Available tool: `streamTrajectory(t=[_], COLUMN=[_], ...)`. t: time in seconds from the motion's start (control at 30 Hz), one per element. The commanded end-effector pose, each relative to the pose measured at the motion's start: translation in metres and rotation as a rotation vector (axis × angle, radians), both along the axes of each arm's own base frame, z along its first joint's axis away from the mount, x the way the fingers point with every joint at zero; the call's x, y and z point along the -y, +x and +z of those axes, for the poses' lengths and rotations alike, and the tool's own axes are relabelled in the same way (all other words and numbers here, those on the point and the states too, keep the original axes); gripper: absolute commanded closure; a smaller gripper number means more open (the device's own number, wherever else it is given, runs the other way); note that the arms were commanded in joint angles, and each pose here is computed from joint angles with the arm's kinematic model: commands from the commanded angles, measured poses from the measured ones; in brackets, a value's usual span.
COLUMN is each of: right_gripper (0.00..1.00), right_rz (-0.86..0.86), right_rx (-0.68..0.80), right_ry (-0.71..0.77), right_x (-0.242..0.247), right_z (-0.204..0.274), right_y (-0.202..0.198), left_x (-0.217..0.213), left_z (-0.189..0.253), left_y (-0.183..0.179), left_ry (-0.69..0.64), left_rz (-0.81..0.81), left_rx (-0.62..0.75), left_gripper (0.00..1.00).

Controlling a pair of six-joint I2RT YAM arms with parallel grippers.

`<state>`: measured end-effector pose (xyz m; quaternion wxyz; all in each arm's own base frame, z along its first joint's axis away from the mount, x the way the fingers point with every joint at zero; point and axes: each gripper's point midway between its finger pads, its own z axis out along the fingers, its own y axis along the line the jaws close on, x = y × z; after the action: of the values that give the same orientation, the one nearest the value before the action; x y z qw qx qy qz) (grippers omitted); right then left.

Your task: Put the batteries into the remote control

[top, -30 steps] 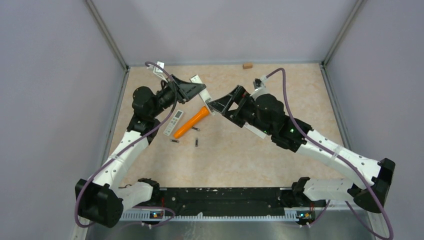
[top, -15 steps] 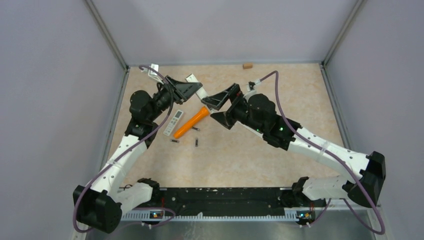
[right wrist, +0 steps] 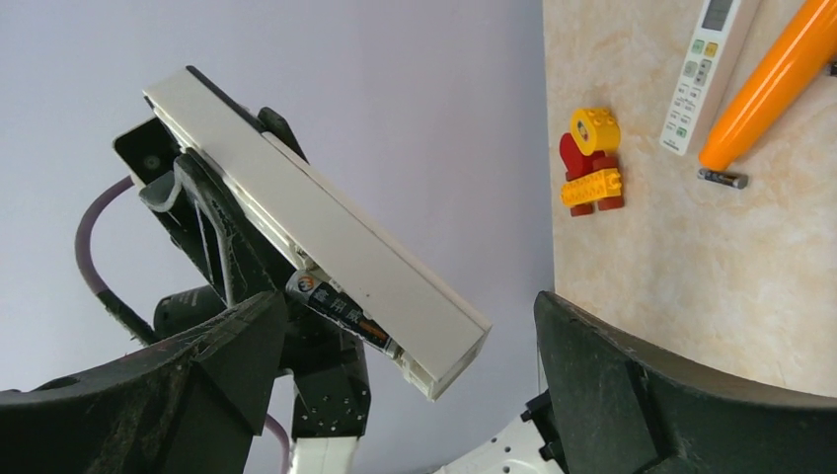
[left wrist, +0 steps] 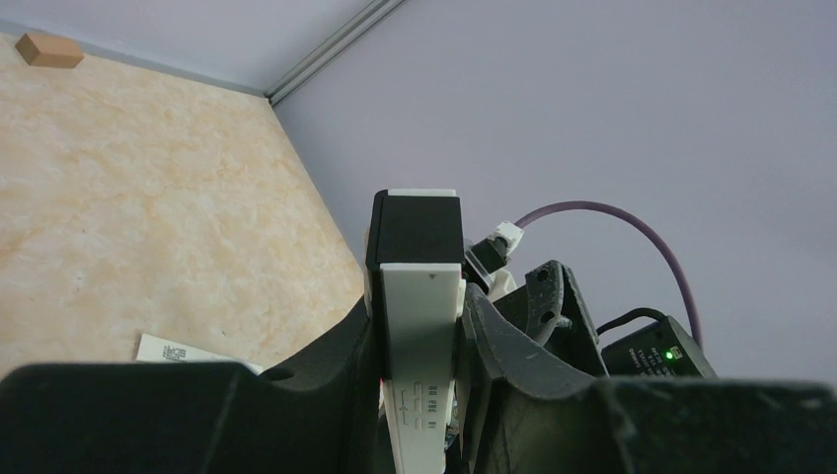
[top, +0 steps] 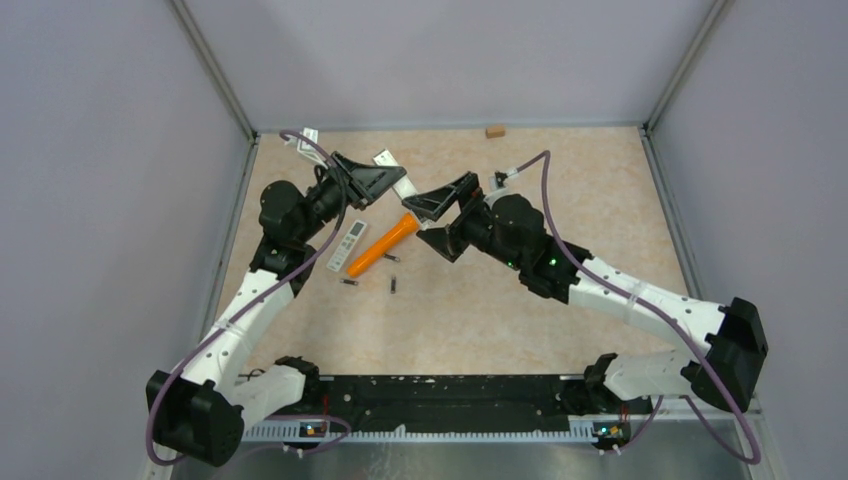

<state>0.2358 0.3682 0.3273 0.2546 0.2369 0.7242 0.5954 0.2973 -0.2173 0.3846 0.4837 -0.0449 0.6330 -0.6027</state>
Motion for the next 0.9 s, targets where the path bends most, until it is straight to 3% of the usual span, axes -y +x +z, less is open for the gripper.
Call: streamTrajectory(t=[0.0, 0.3, 0.87], right_gripper=[0.03, 0.06, 0.46], right_rz=[-0.035, -0.029, 0.025], right_rx=[0.037, 0.048, 0.009], right_ry=[0.097, 0.109, 0.093], right_x=[0.005, 0.004, 0.001], right_z=[0.024, 0.025, 0.006], right_y=[0.01, 0.013, 0.009], left_x=[-0.002, 0.0, 0.001], left_z=[0.025, 0.023, 0.032], left_y=[-0.014, -0.018, -0.016], left_ry=[-0.042, -0.036, -0.04], left_rz=[-0.029, -0.046, -0.049], left_rx=[0.087, 0.097, 0.112], left_gripper=[1.0, 1.0, 1.0])
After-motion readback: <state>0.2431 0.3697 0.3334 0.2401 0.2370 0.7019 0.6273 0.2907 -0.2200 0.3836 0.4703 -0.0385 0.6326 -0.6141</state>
